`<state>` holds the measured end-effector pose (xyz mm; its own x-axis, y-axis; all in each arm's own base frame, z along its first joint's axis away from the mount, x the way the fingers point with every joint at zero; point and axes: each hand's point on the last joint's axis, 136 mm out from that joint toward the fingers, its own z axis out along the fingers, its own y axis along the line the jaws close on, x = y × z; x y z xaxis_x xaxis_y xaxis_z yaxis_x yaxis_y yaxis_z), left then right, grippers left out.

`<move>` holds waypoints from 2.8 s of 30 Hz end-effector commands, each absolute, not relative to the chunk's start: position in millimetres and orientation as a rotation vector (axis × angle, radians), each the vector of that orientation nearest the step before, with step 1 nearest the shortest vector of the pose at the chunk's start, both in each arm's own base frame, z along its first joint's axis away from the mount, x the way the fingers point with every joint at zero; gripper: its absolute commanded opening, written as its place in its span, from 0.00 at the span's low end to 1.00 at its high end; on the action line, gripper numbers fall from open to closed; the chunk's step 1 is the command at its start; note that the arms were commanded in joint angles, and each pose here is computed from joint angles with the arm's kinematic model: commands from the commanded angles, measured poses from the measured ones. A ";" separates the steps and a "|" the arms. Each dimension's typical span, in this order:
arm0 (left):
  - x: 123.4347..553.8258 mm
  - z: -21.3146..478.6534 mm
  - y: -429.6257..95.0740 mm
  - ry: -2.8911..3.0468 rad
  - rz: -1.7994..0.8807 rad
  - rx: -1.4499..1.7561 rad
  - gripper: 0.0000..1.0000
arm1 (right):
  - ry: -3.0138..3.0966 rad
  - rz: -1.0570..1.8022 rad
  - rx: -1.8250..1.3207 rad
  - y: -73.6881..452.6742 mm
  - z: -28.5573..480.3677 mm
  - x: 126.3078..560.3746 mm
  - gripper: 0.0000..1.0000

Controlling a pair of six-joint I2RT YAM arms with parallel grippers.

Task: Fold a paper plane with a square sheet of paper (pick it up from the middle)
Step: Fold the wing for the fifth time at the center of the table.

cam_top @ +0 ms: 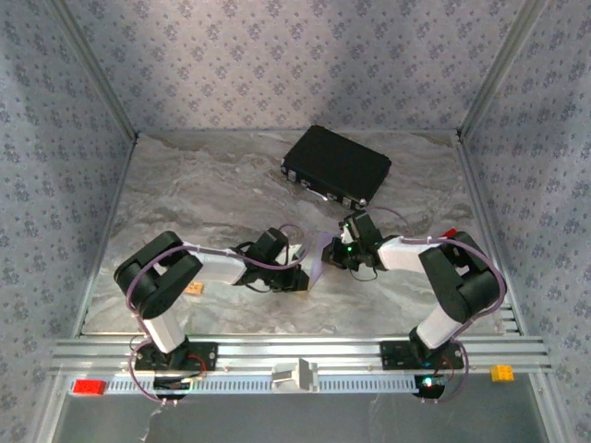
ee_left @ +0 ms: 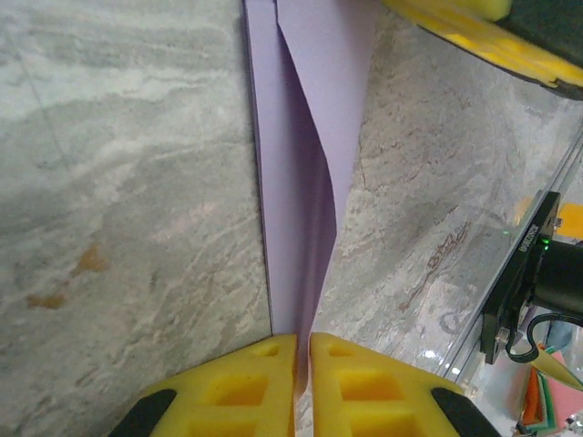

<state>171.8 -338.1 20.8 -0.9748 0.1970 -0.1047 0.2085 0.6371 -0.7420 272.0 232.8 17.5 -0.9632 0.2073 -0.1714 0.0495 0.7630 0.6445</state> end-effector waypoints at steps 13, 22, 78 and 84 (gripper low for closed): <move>152.6 -1.6 -314.4 2.957 -1.162 0.321 0.11 | 2.840 0.805 0.272 207.5 -16.8 258.6 0.10; 148.7 -4.5 -311.3 2.966 -1.165 0.317 0.01 | 2.838 0.808 0.275 207.6 -16.4 258.9 0.10; 217.8 60.7 -392.7 2.728 -1.340 0.453 0.07 | 2.830 0.840 0.281 210.7 -13.5 259.2 0.11; 218.8 38.5 -390.1 2.782 -1.284 0.449 0.07 | 2.832 0.843 0.281 211.4 -13.6 259.4 0.11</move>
